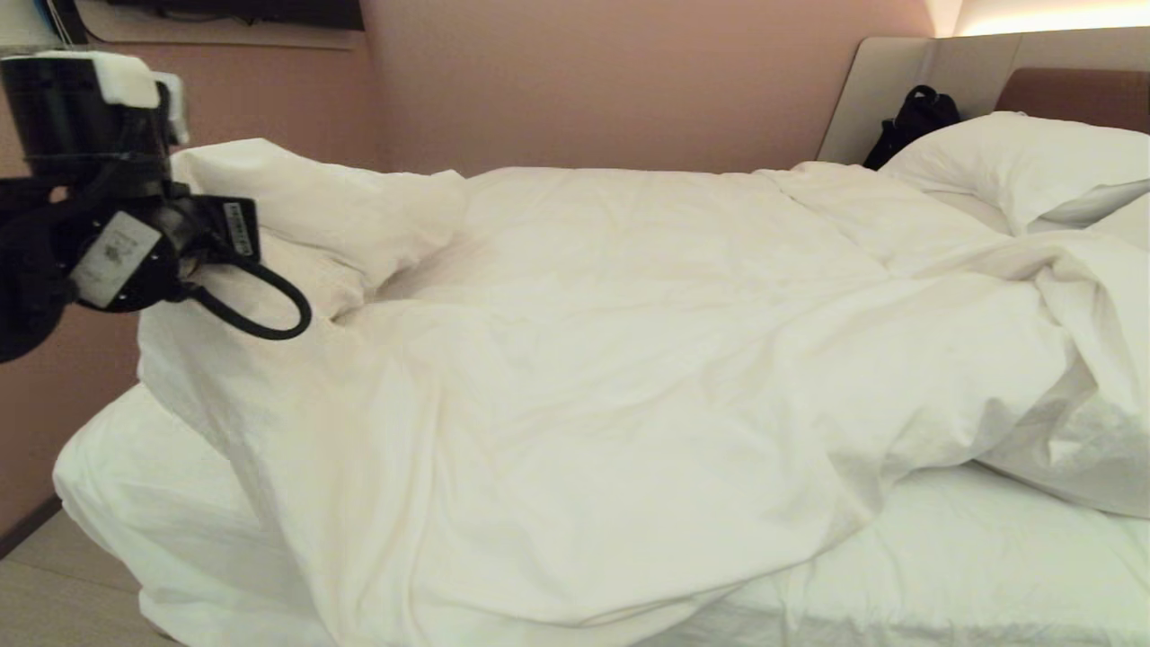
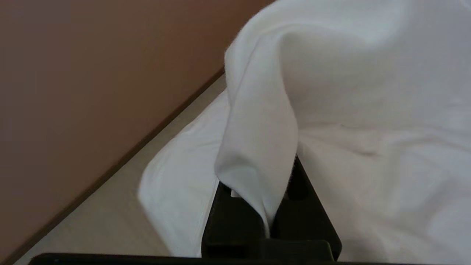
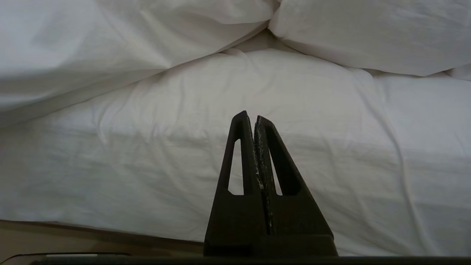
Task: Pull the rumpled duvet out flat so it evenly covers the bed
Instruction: Flatten the corners of the folded blanket
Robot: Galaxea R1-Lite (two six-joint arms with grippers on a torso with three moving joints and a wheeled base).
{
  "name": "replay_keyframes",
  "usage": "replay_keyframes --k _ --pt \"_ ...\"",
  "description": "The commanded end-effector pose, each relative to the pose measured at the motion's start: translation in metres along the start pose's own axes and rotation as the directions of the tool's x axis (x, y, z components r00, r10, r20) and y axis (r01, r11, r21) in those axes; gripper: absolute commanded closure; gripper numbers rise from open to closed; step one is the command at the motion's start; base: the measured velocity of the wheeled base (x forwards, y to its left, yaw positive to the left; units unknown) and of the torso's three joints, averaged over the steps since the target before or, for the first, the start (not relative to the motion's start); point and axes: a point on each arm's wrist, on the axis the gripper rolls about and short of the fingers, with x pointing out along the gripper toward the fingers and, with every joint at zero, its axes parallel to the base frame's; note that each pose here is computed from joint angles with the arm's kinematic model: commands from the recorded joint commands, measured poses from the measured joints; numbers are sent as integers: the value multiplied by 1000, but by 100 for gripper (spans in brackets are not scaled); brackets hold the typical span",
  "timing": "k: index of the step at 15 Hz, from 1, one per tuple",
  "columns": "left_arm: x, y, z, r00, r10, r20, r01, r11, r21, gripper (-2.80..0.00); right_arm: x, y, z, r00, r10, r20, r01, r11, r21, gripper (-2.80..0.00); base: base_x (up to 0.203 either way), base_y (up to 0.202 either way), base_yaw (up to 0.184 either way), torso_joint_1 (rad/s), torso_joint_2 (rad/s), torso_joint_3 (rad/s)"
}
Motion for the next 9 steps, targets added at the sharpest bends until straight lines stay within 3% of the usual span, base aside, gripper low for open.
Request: replay_keyframes --k 1,3,6,9 --pt "-31 35 -12 999 33 -6 -33 999 -5 0 0 0 0 1000 0 1 0 1000 -2 0 0 0 0 0 0 0" --pt "-45 46 -32 999 22 -46 -22 1000 7 0 0 0 0 1000 0 1 0 1000 -1 0 0 0 0 0 0 0" --pt "-62 53 -83 986 -7 -169 15 999 47 0 0 0 0 1000 0 1 0 1000 -1 0 0 0 0 0 0 0" --pt "-74 65 -91 984 13 -177 -13 1000 2 0 0 0 0 1000 0 1 0 1000 -1 0 0 0 0 0 0 0"
